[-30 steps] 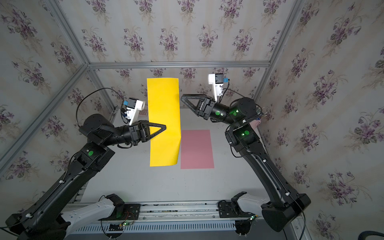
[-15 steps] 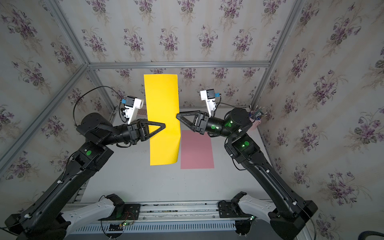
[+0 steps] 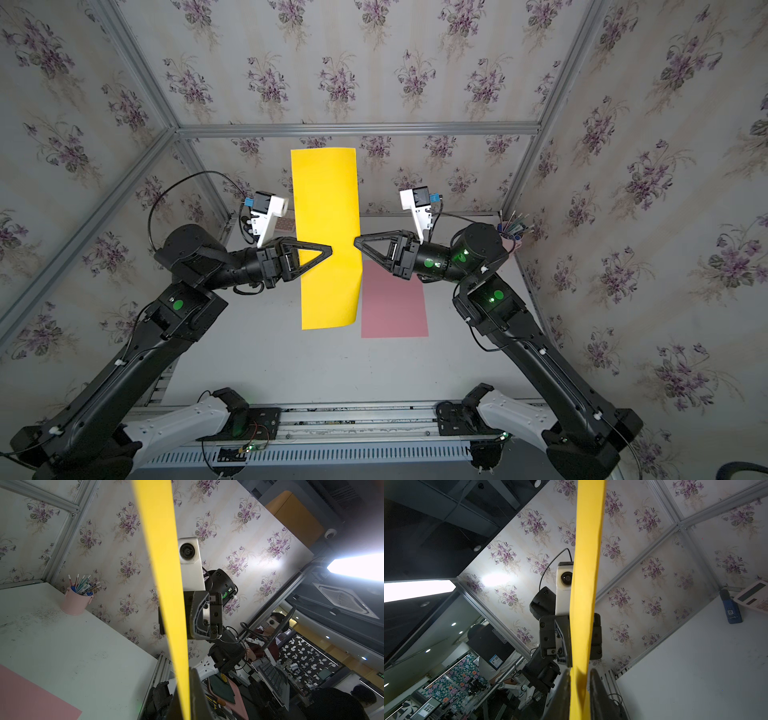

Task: Fold the rectangular paper in half along the long edge
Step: Fold the paper.

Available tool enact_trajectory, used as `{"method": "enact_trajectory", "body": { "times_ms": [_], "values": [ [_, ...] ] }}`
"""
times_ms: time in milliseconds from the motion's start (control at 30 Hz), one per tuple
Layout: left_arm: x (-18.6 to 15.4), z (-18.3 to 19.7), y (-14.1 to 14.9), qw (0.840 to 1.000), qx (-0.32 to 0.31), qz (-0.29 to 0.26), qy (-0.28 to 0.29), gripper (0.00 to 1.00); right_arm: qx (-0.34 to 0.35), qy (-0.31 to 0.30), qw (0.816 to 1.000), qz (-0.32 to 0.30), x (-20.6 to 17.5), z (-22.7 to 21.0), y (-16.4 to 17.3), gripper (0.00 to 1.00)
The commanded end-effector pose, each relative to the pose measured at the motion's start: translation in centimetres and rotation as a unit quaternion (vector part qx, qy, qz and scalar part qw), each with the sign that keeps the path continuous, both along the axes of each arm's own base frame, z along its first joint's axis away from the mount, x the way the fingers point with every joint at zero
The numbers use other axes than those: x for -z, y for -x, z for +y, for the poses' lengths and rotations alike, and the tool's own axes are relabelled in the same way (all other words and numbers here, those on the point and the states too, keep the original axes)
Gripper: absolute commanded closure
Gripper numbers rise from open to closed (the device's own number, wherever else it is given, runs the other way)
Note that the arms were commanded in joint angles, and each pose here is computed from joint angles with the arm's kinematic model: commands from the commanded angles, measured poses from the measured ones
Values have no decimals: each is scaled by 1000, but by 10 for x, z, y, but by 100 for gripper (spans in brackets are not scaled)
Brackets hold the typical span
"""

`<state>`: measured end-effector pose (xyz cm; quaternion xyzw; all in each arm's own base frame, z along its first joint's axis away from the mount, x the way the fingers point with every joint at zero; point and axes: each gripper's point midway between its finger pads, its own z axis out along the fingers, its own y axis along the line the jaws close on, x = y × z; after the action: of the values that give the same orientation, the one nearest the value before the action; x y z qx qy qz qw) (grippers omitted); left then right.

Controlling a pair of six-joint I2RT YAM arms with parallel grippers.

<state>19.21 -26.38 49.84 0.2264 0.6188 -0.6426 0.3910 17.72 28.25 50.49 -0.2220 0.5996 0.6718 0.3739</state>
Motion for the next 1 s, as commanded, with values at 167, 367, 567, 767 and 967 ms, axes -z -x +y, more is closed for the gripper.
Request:
{"method": "enact_trajectory", "body": {
  "times_ms": [167, 367, 567, 767, 967],
  "values": [
    [-5, 0, -3, 1000, -7, -13, 3, 100, -24, 9, 1000, -6, 3, -2, 16, 91],
    [-2, -3, -7, 1000, -8, -8, 1, 100, -31, 22, 999, -6, 8, -4, 23, 74],
    [-6, -1, -6, 1000, -11, -12, 4, 100, -40, 39, 998, 2, 22, -1, 26, 88],
    [-7, -2, -5, 1000, -8, -12, 4, 100, -43, 58, 997, 8, 41, 0, 27, 88],
    [-10, 0, -2, 1000, -8, -16, 6, 100, -57, 52, 997, -5, 37, -2, 35, 99]
  ]
}}
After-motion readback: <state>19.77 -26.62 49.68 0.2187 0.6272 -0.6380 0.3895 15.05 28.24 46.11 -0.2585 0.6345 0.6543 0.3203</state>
